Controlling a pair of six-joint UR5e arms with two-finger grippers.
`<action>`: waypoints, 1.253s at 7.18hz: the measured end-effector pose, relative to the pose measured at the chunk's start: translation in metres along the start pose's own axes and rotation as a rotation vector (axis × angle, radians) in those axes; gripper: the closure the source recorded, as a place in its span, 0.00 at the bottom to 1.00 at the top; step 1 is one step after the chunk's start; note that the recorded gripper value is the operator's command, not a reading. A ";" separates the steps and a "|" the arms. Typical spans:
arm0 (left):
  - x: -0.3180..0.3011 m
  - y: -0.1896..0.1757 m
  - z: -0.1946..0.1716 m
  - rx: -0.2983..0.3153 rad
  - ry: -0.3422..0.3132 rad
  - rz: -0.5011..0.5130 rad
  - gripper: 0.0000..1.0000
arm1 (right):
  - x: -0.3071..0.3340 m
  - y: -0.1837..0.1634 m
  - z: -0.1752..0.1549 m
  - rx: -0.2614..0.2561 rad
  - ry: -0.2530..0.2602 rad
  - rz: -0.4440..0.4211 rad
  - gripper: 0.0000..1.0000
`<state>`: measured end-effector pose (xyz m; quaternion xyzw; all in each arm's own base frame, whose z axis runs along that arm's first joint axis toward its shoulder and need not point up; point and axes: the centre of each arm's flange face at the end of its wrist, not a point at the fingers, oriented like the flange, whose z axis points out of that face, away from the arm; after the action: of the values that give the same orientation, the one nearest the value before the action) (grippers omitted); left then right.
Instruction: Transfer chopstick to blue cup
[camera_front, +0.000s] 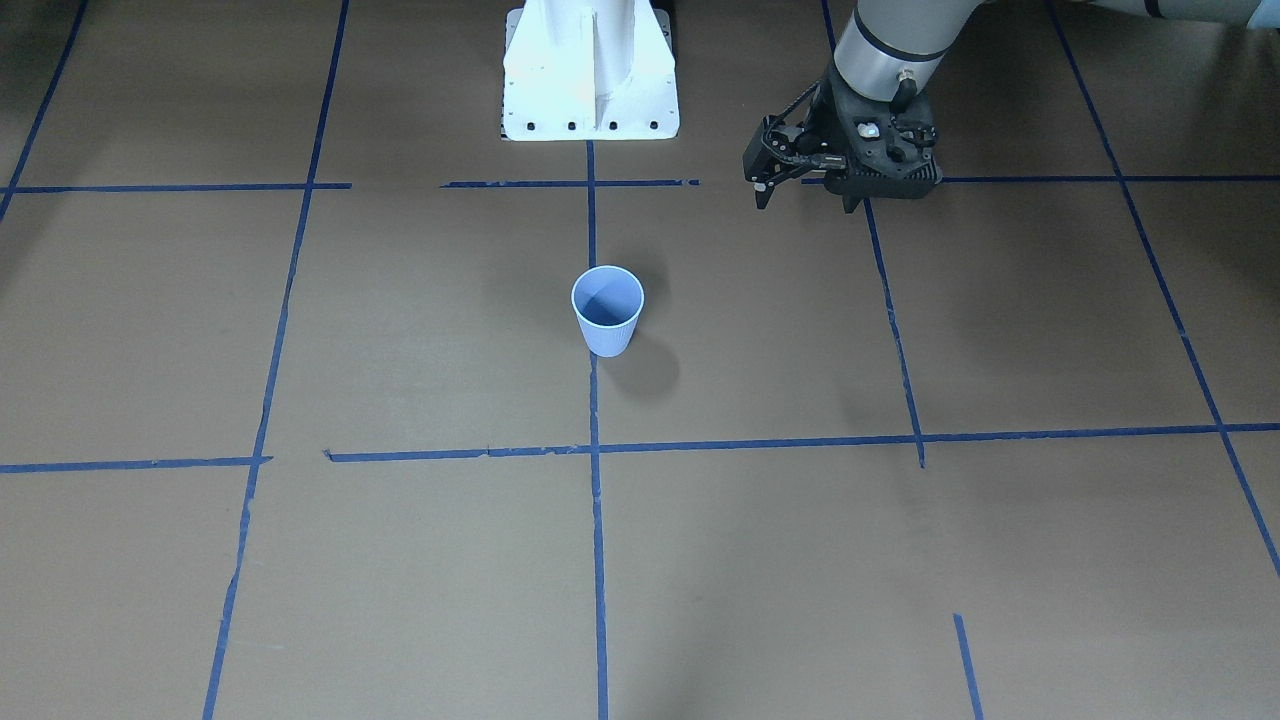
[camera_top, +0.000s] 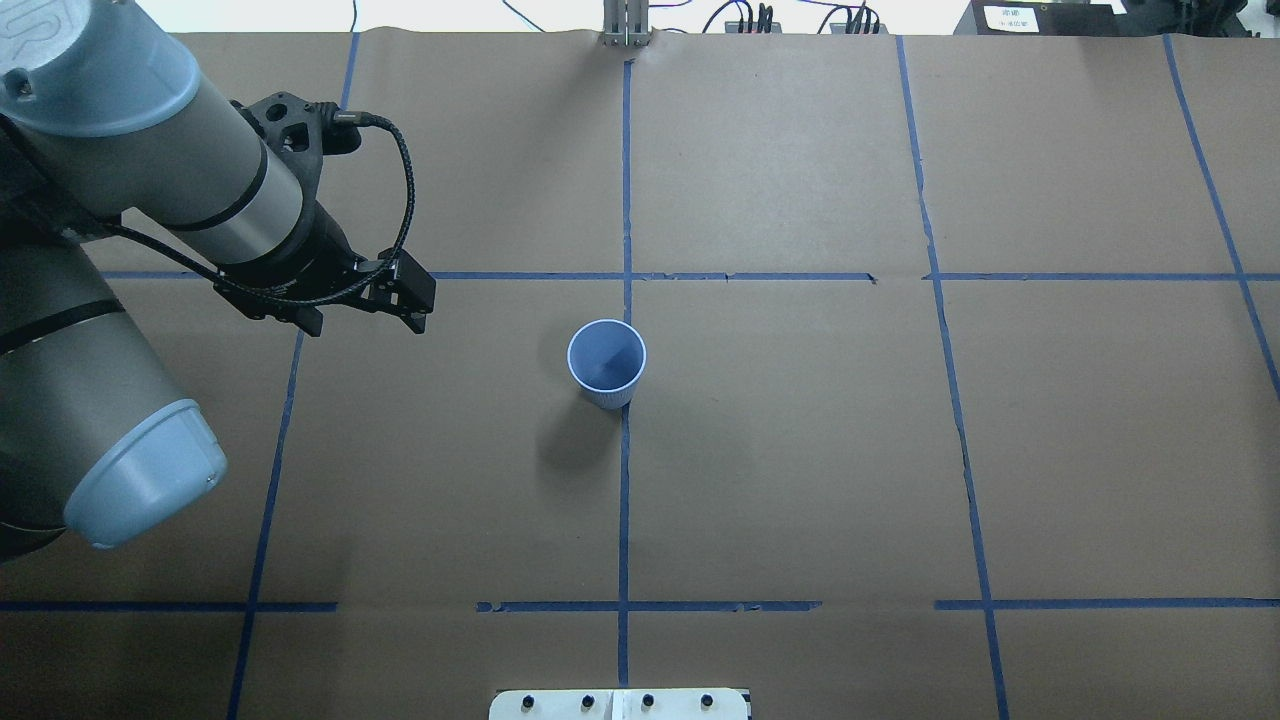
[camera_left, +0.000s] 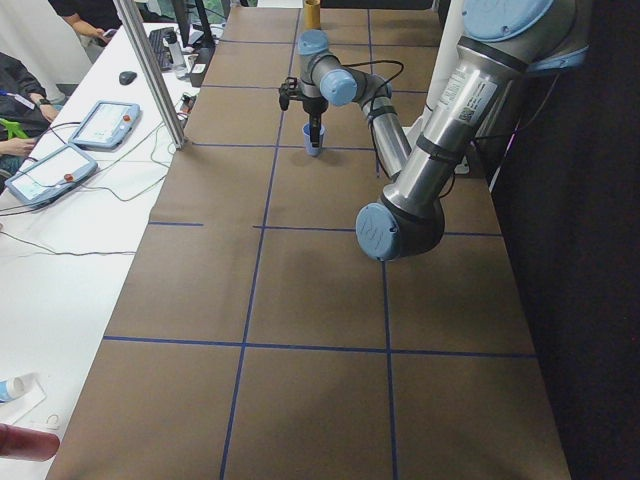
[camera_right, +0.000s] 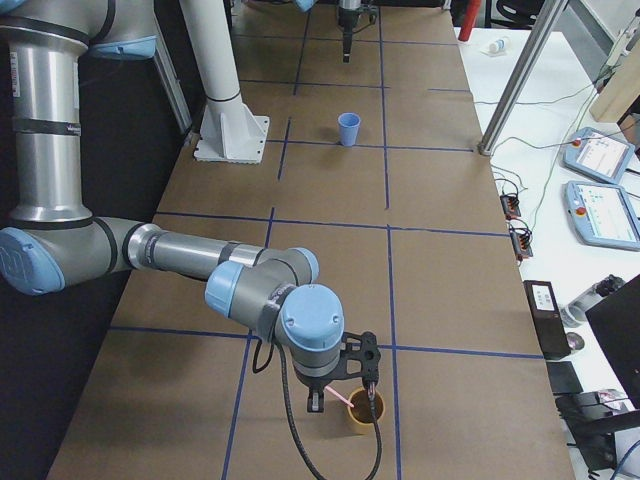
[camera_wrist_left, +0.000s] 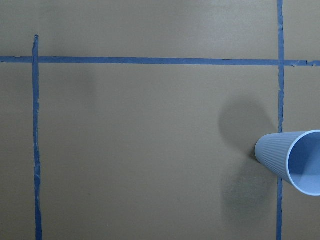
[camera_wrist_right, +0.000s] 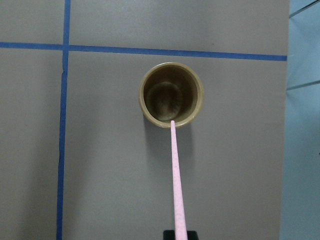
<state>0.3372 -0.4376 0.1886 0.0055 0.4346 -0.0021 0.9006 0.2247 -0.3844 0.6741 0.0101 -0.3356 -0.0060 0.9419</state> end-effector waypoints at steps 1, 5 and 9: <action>0.000 0.000 0.000 0.000 0.000 -0.002 0.00 | -0.004 0.006 -0.040 0.000 0.031 0.001 1.00; -0.032 0.007 -0.006 0.010 -0.017 0.032 0.00 | -0.109 -0.077 -0.141 0.065 -0.106 0.080 1.00; -0.182 -0.036 -0.038 0.042 -0.136 0.163 0.00 | -0.290 -0.168 -0.166 0.059 -0.194 0.135 1.00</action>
<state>0.1944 -0.4729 0.3071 0.0597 0.3706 0.0618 0.9248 0.1037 -0.5446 0.3585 0.0148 -0.4253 0.0663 0.9025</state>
